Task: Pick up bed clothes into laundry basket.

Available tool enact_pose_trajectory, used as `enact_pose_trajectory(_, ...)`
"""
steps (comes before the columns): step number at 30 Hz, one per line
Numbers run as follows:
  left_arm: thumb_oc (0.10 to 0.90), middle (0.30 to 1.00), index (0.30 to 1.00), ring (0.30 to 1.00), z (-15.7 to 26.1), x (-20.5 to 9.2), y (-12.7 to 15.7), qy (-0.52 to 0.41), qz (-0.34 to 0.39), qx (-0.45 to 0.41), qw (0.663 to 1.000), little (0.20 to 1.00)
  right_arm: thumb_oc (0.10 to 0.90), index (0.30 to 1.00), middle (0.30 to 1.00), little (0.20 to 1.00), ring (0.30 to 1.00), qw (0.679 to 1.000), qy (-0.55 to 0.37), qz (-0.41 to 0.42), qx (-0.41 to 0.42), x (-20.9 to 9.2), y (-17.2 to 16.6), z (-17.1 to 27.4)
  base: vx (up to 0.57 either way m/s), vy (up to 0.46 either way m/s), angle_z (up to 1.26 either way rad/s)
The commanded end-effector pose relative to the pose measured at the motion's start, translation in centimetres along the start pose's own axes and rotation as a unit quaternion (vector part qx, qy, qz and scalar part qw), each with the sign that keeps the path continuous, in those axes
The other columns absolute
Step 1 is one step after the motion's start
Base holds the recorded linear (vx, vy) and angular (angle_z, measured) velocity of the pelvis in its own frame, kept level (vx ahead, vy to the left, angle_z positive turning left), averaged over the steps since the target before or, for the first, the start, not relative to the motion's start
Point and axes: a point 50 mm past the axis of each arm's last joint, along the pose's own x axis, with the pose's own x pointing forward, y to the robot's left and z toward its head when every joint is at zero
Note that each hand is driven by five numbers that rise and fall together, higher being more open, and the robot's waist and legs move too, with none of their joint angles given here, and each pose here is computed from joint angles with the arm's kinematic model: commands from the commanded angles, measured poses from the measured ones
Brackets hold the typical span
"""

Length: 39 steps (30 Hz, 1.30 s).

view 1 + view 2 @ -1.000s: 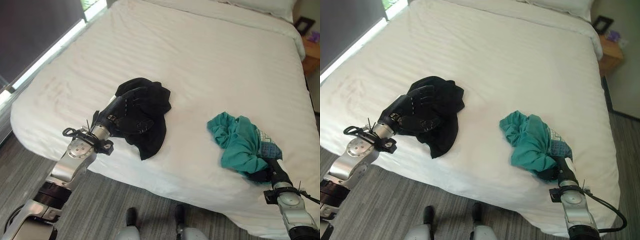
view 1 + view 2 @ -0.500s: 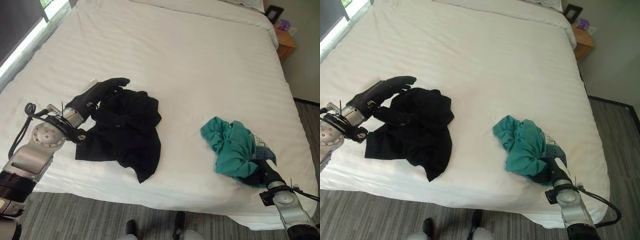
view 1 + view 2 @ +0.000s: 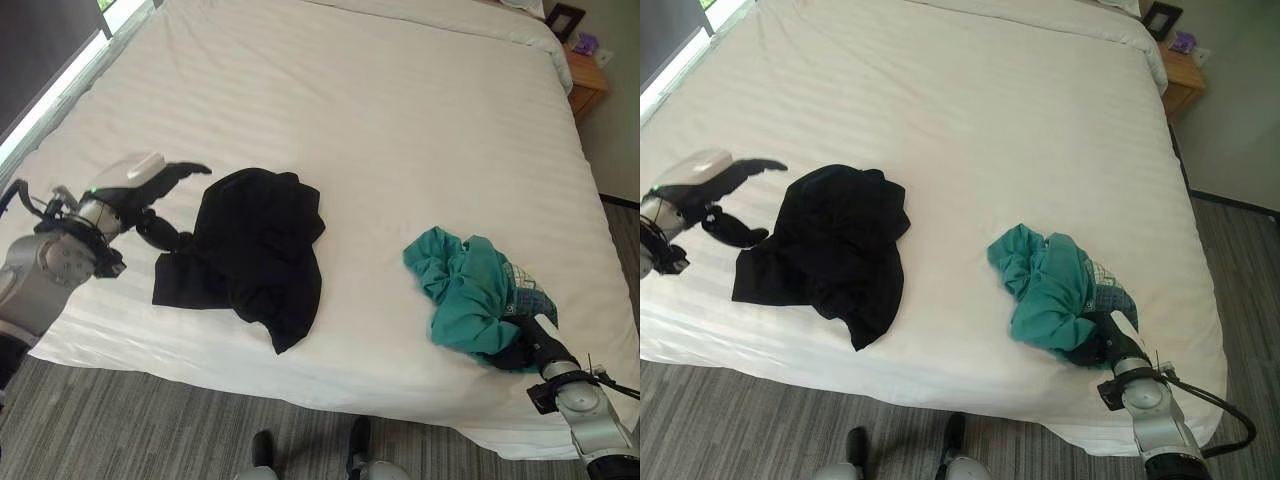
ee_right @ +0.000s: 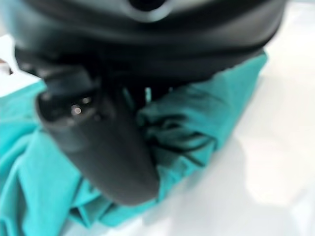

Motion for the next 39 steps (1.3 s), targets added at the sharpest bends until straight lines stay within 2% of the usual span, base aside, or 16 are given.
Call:
enact_pose_trajectory(1,0.8,0.9,0.9,0.9,0.5,-0.3,4.5,-0.028,0.117,-0.047,0.992,0.9,0.4,0.3,0.3,0.3,0.3,0.997,0.031,0.01,-0.075,-1.2,-1.9,-1.8,0.0,0.0,0.0)
enact_pose_trajectory(3,0.8,0.9,0.9,0.9,0.3,-0.2,3.1,-0.027,0.103,-0.07,0.992,0.9,0.4,0.3,0.3,0.3,0.3,0.996,0.02,0.008,-0.082,-1.0,-2.2,-1.1,0.0,0.0,0.0)
enact_pose_trajectory(8,0.8,0.9,0.9,0.9,1.3,0.8,3.6,-0.042,0.108,-0.066,0.991,0.9,0.4,0.3,0.3,0.3,0.3,0.996,-0.006,0.009,-0.091,-0.1,-2.1,0.5,-0.05,-0.016,0.02)
enact_pose_trajectory(15,0.8,0.9,0.9,0.9,4.0,2.2,9.2,-0.075,0.182,-0.043,0.98,0.9,0.4,0.3,0.3,0.3,0.3,0.993,-0.035,0.037,-0.103,0.2,-0.3,1.9,0.0,-0.013,0.09)
enact_pose_trajectory(24,0.8,0.9,0.9,0.9,6.9,3.1,12.5,-0.102,0.213,-0.014,0.972,0.9,0.4,0.3,0.3,0.3,0.3,0.992,-0.025,0.058,-0.105,0.2,0.7,1.4,0.01,0.01,0.0)
enact_pose_trajectory(31,0.8,0.9,0.9,0.9,6.7,3.7,11.7,-0.091,0.194,0.007,0.977,0.9,0.4,0.3,0.3,0.3,0.3,0.993,-0.023,0.056,-0.102,0.2,0.8,1.3,0.01,0.003,-0.01)
enact_pose_trajectory(34,0.8,0.9,0.9,0.9,7.0,4.2,11.0,-0.082,0.187,0.056,0.977,0.9,0.4,0.3,0.3,0.3,0.3,0.994,-0.03,0.042,-0.095,0.5,0.3,1.7,-0.03,-0.011,-0.01)
enact_pose_trajectory(36,0.8,0.9,0.9,0.9,6.4,4.7,10.4,-0.065,0.188,0.048,0.979,0.9,0.4,0.3,0.3,0.3,0.3,0.995,-0.042,0.026,-0.09,1.0,-0.2,2.6,-0.08,-0.056,0.0)
enact_pose_trajectory(37,0.8,0.9,0.9,0.9,4.3,5.1,9.3,-0.02,0.178,0.029,0.983,0.9,0.4,0.3,0.3,0.3,0.3,0.995,-0.048,0.023,-0.085,1.0,0.1,2.9,0.0,-0.051,-0.04)
enact_pose_trajectory(39,0.8,0.9,0.9,0.9,3.0,5.4,8.2,0.006,0.166,0.012,0.986,0.9,0.4,0.3,0.3,0.3,0.3,0.995,-0.042,0.024,-0.082,0.9,0.3,2.6,0.02,-0.023,-0.1)
